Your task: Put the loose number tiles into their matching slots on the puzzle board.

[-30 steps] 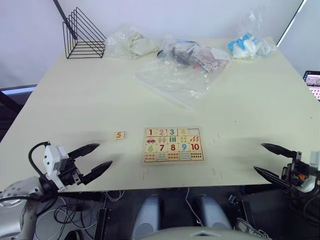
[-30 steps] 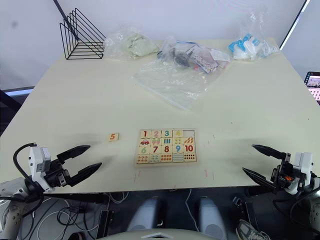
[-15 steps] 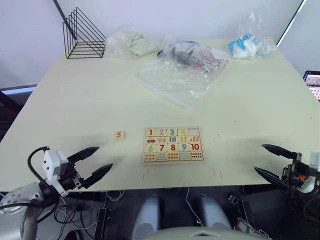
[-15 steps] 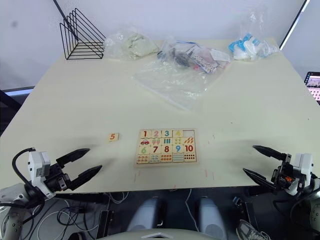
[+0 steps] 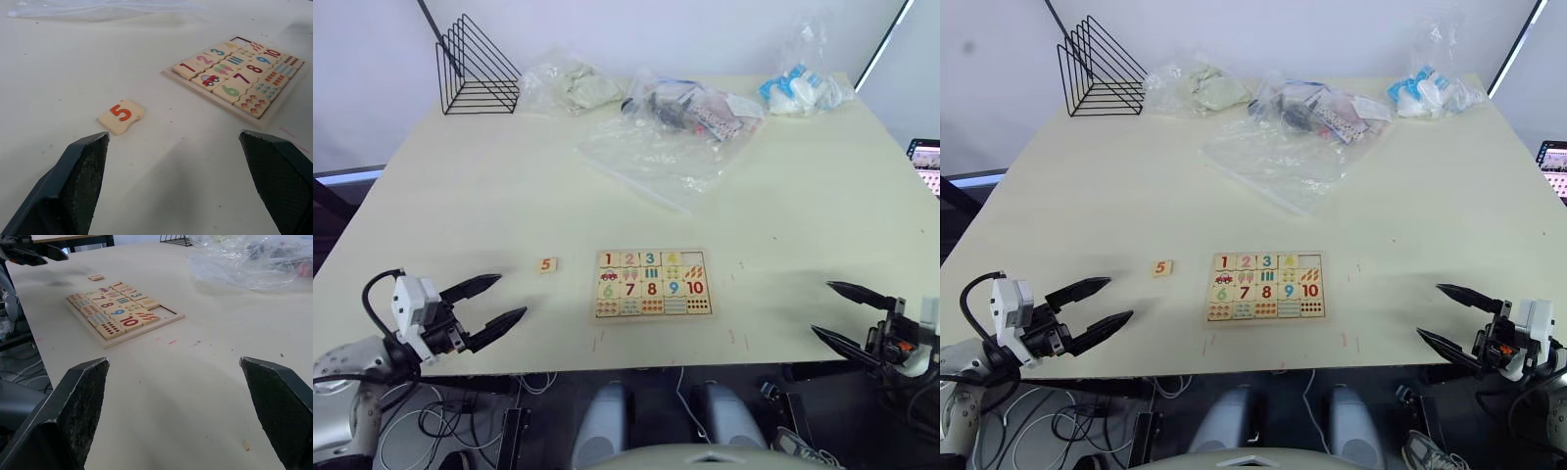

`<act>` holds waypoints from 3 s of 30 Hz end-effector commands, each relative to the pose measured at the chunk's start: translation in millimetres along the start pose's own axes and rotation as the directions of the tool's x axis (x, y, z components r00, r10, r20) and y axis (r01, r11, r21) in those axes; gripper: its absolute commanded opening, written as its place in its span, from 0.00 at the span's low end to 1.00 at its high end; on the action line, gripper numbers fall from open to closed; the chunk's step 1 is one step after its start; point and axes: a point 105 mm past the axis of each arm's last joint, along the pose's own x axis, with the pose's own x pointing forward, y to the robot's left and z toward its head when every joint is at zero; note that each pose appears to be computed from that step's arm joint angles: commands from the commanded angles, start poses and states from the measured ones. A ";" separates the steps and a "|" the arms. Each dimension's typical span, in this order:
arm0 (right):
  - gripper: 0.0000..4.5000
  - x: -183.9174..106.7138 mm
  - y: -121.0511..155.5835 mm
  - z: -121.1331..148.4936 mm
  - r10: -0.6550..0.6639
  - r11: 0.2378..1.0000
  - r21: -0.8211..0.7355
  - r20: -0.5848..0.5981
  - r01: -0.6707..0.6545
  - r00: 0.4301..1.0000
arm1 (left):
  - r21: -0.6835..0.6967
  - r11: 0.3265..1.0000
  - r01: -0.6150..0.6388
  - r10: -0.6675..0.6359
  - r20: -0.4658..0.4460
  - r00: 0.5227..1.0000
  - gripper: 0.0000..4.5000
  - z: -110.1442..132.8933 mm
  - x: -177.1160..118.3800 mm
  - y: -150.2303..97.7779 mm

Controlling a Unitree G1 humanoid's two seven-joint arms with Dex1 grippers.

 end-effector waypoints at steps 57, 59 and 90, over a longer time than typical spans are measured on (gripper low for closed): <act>1.00 28.6 8.7 29.4 0.086 0.992 -0.101 0.050 -0.080 0.995 | 0.200 0.894 0.400 -0.326 -0.321 0.889 0.91 -0.2 68.0 62.8; 1.00 28.8 8.3 29.8 0.086 0.992 -0.102 0.050 -0.080 0.995 | 0.198 0.892 0.407 -0.332 -0.325 0.886 0.91 -1.3 68.9 61.7; 1.00 34.7 6.9 29.0 0.093 0.990 -0.108 0.053 -0.087 0.994 | 0.209 0.870 0.447 -0.355 -0.363 0.861 0.21 -5.2 68.4 57.9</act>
